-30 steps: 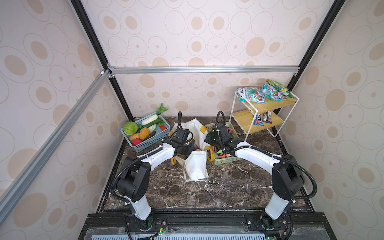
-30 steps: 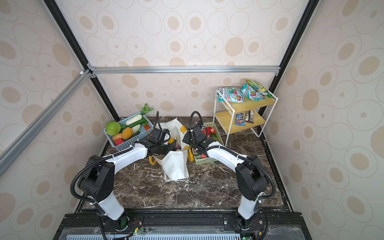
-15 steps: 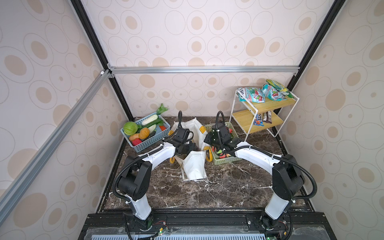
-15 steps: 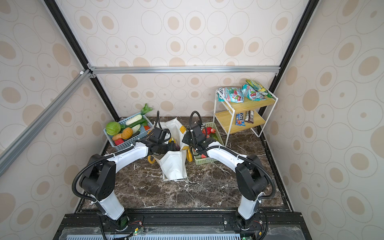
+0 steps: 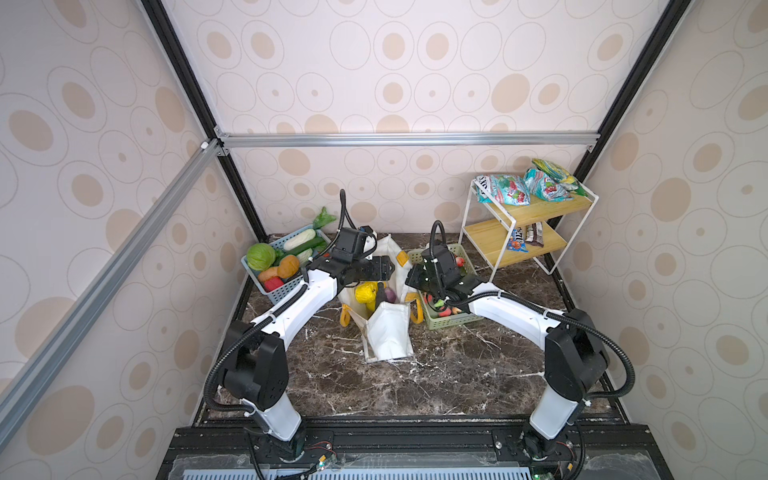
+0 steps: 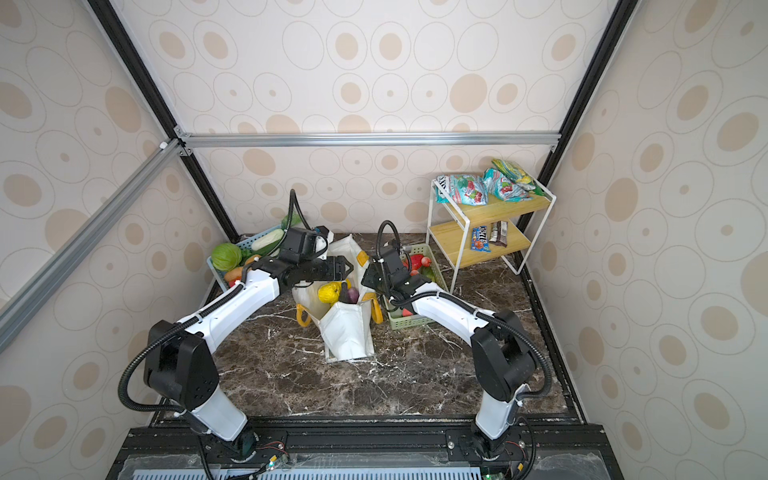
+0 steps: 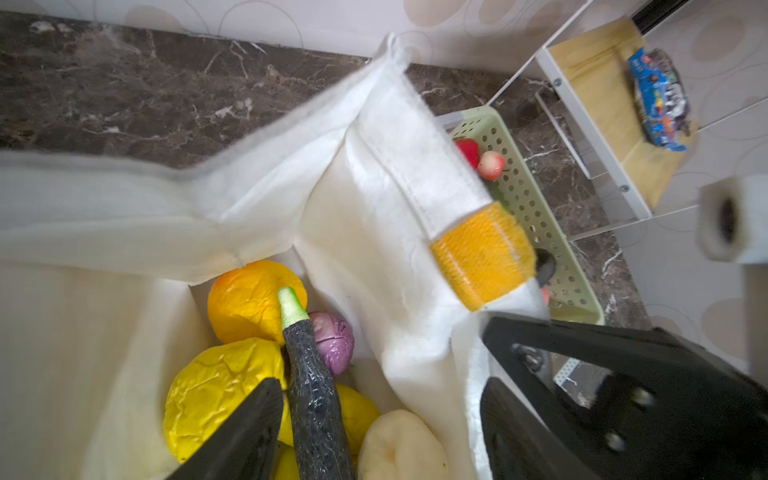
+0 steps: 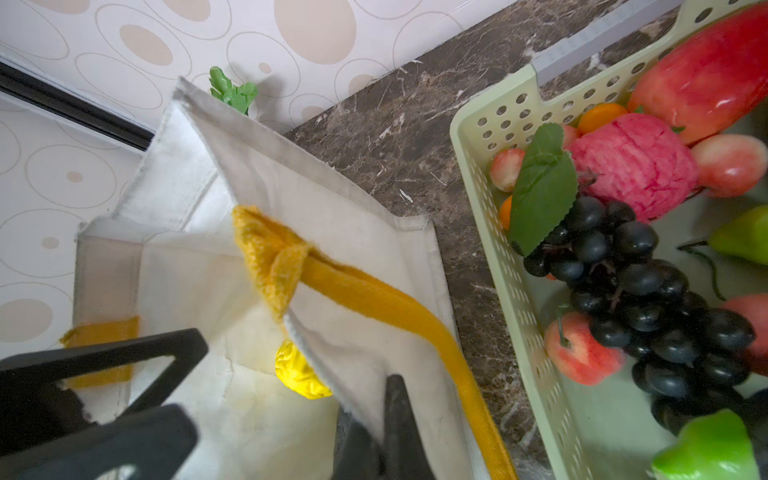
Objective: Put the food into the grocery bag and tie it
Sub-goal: 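Raise the left gripper out of the bag and move it toward the yellow handle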
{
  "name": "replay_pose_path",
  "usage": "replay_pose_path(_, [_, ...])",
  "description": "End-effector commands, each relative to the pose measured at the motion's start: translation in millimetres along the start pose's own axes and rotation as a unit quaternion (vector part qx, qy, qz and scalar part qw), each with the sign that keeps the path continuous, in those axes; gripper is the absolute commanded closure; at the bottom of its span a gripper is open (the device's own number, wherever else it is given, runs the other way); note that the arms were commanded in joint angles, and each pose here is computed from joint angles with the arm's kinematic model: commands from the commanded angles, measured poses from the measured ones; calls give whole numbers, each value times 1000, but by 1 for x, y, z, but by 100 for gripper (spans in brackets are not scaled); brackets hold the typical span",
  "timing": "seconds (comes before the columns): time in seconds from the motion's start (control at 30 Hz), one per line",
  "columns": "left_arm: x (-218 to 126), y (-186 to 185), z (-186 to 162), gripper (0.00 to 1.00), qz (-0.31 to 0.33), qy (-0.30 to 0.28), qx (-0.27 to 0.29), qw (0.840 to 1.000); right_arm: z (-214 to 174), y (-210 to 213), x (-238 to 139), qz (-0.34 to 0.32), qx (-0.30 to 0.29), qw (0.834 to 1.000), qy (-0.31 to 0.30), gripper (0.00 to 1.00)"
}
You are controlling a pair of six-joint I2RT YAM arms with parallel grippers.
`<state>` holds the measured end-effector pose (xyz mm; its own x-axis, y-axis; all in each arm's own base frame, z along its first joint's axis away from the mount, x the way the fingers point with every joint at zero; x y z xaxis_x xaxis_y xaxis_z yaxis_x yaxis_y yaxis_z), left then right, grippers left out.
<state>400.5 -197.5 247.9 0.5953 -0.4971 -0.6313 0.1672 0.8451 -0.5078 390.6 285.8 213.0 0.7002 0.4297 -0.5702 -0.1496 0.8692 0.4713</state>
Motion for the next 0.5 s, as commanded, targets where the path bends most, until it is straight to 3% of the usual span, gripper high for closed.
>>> replay_pose_path(0.0, [-31, -8, 23, 24, -36, -22, 3, 999, 6, 5, -5, 0, 4, 1000, -20, 100])
replay_pose_path(0.13, [-61, 8, 48, 24, -40, -66, -27, 997, 7, 5, -5, -3, 9, 1000, -27, 100])
replay_pose_path(0.27, [-92, 47, 66, 24, -7, -112, -66, 991, 6, 6, -2, -5, 10, 1000, -28, 100])
replay_pose_path(0.47, [-108, 116, 55, 24, 37, -129, -138, 981, 2, 8, 2, -3, 11, 1000, -21, 100])
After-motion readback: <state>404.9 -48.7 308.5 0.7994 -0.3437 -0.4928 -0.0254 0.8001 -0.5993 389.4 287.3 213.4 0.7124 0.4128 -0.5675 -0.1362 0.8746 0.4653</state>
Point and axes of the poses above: each gripper's point midway between its finger pads, its own x axis out along the fingers, its own y axis along the line the jaws close on, z = x × y, the point moved 4 cm from there along -x, back along the fingers, and after that the axes turned 9 degrees about -x, right-handed, at the moved point
